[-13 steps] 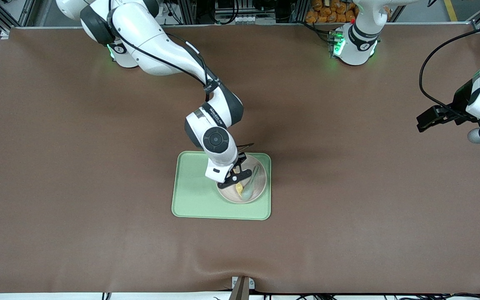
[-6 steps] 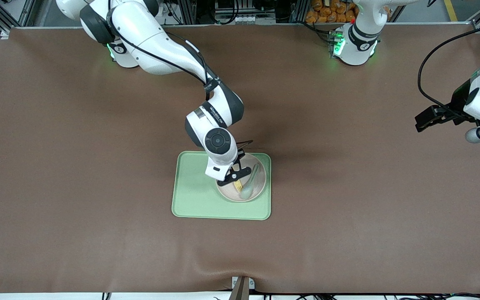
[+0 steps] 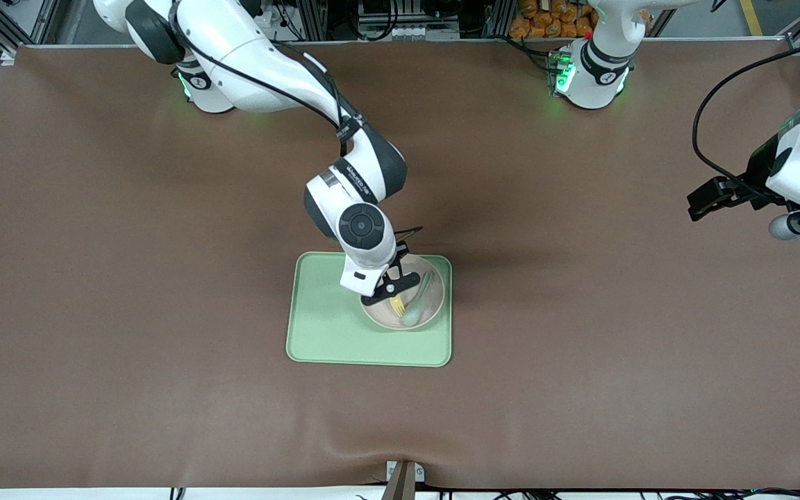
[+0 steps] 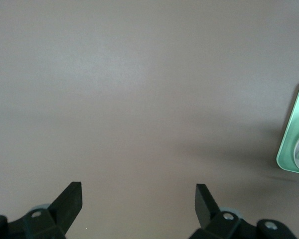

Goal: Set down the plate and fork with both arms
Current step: 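Move the fork beside the plate on the tray with the right gripper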

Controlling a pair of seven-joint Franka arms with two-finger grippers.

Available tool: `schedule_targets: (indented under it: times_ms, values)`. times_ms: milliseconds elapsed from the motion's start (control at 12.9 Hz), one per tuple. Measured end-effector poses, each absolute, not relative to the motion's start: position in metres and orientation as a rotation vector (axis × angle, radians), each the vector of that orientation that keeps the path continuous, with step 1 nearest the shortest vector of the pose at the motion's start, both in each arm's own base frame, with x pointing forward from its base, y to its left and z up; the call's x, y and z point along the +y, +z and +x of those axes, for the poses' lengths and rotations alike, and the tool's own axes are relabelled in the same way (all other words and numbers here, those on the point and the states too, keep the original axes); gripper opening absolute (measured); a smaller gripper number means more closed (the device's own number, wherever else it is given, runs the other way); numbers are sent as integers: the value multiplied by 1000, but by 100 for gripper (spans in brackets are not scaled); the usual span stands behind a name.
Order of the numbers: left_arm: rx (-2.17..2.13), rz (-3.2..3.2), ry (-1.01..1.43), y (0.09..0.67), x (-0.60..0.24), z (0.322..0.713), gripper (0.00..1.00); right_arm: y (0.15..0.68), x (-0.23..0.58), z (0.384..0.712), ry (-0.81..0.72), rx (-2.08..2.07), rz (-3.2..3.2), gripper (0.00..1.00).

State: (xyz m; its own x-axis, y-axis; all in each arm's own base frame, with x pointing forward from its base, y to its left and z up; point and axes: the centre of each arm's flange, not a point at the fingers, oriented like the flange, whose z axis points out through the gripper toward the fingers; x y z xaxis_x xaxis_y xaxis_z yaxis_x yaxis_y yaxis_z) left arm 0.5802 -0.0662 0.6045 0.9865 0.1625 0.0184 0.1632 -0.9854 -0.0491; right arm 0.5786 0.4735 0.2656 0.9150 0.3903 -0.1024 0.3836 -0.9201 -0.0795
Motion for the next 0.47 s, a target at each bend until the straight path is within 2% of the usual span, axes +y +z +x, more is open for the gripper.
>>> schedule_targets:
  times_ms: [233,466]
  values:
    - [-239,-3083,-24,602,-71,581,100,286,467,585,149,-585,-3017,22]
    - [-238,-3083,-22,601,-71,582,100,282,460,588,165,-557,-3027,22]
